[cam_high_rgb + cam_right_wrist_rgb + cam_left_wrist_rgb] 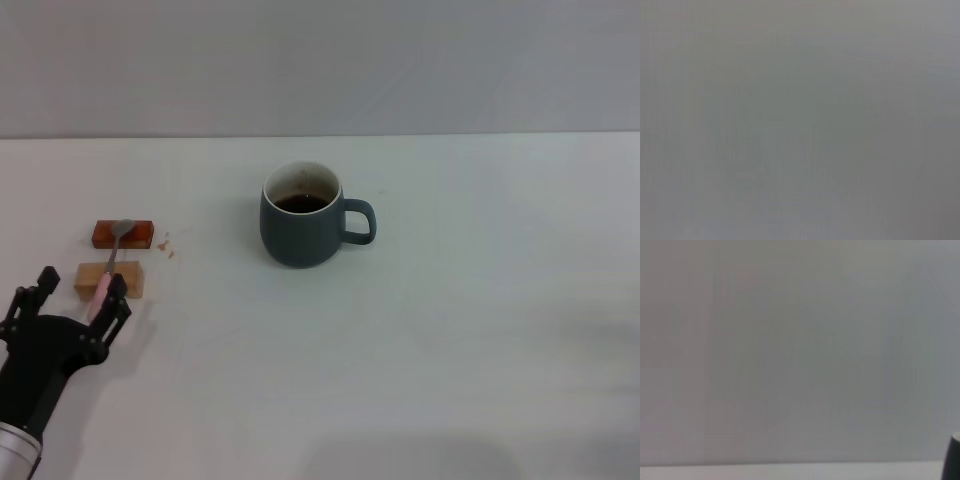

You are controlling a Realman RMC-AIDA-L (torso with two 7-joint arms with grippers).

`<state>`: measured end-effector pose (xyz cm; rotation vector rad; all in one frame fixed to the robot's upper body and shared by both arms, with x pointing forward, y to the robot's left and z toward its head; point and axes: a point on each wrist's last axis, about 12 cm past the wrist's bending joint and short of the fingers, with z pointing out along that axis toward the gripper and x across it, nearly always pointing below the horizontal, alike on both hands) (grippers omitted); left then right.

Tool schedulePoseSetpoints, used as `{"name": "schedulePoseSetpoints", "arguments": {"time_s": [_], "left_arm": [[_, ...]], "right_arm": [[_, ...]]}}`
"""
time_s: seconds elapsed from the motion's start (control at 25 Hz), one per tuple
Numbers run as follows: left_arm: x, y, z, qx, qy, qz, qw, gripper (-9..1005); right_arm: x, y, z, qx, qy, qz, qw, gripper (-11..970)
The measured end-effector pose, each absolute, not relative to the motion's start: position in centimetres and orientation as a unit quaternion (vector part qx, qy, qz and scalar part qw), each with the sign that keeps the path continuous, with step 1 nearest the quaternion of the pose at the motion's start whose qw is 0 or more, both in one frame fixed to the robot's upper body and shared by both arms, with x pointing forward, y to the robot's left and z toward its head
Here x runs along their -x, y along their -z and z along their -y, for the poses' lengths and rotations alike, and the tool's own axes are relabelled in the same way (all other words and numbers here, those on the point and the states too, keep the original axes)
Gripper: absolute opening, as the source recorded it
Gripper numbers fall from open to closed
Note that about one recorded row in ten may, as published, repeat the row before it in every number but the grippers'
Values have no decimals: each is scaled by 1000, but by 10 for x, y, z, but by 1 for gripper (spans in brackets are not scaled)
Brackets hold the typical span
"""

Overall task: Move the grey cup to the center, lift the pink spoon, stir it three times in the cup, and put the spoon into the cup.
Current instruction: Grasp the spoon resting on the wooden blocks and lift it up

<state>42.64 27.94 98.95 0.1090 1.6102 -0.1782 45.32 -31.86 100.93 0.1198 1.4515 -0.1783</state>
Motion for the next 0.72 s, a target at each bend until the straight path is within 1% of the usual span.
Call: {"name": "schedulePoseSetpoints", "arguments": {"time_s": [0.2, 0.72], "left_arm": [[-427, -983, -273, -77, 73, -735, 669, 812], [-435, -978, -277, -72, 63, -757, 647, 811]], "right_arm": [[-453, -1009, 319, -55, 82, -663, 742, 0], [-452, -1009, 318, -52, 80, -664, 742, -1]]}}
